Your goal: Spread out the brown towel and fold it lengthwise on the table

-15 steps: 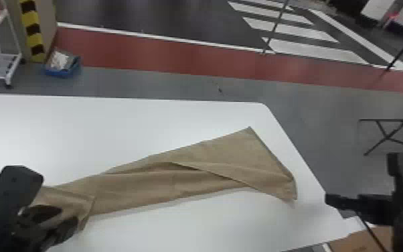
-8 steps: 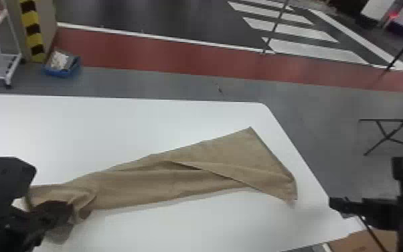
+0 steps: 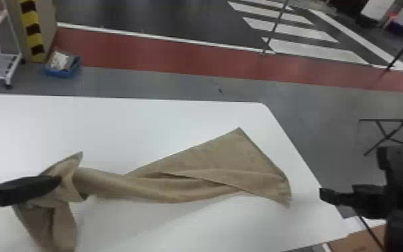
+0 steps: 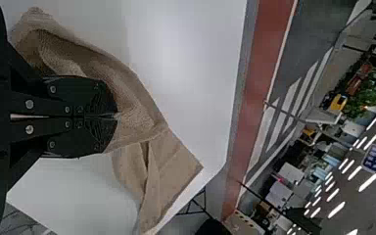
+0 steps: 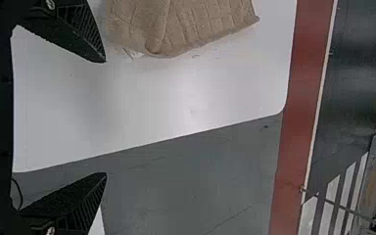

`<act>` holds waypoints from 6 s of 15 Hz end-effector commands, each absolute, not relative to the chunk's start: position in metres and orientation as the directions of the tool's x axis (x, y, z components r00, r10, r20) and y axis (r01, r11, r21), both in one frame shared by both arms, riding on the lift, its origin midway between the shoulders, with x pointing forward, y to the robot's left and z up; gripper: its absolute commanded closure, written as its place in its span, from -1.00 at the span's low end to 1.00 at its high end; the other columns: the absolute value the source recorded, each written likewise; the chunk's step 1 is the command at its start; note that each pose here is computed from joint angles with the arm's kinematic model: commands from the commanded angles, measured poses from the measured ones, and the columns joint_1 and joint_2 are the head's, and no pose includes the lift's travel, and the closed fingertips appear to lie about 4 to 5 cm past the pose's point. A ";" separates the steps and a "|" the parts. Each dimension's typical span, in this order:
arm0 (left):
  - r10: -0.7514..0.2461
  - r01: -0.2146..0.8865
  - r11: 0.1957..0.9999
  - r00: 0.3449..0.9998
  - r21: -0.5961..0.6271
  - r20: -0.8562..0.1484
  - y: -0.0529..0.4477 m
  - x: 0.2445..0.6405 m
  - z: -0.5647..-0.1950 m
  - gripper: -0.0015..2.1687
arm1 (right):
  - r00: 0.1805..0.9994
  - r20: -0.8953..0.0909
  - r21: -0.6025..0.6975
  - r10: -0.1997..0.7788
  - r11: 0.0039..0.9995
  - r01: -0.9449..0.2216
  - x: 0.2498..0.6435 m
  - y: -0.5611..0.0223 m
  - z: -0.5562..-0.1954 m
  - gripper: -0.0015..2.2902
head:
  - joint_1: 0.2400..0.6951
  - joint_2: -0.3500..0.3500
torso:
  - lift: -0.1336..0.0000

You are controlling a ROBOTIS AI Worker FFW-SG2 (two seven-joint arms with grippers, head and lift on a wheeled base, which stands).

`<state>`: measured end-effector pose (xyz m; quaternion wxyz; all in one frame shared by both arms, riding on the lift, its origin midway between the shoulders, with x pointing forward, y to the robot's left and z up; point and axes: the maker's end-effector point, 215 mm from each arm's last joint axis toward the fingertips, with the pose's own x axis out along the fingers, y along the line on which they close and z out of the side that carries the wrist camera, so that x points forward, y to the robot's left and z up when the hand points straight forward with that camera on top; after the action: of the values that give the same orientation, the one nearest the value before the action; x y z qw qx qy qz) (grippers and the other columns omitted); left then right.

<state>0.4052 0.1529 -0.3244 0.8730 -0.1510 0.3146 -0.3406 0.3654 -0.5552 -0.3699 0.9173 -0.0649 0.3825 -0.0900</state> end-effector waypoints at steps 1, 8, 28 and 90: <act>-0.685 0.480 0.721 0.604 -0.499 -0.408 0.172 0.416 -0.301 0.74 | 0.691 -0.689 -0.212 -0.217 0.973 0.095 0.374 -0.548 -0.367 -0.95 | 1.00 -1.00 | -0.86; -0.709 0.462 0.693 0.574 -0.553 -0.410 0.163 0.420 -0.311 0.74 | 0.662 -0.711 -0.341 -0.235 0.939 -0.033 0.412 -0.490 -0.385 -0.93 | 1.00 -1.00 | -0.86; -0.725 0.455 0.675 0.554 -0.581 -0.409 0.161 0.415 -0.321 0.74 | 0.463 -0.881 -0.325 -0.097 0.836 -0.443 0.403 -0.399 -0.445 -0.75 | 1.00 -0.89 | -0.86; -0.572 0.623 0.760 0.506 -0.185 -0.645 0.142 0.508 -0.431 0.37 | 0.738 -0.674 -0.420 -0.029 0.837 -0.350 0.348 -0.483 -0.320 0.37 | 1.00 -1.00 | -0.86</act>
<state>0.5089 0.1436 -0.4312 0.8683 0.0371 0.3566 -0.3427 0.3481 -0.4817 -0.3204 0.8921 -0.2704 0.3503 0.0914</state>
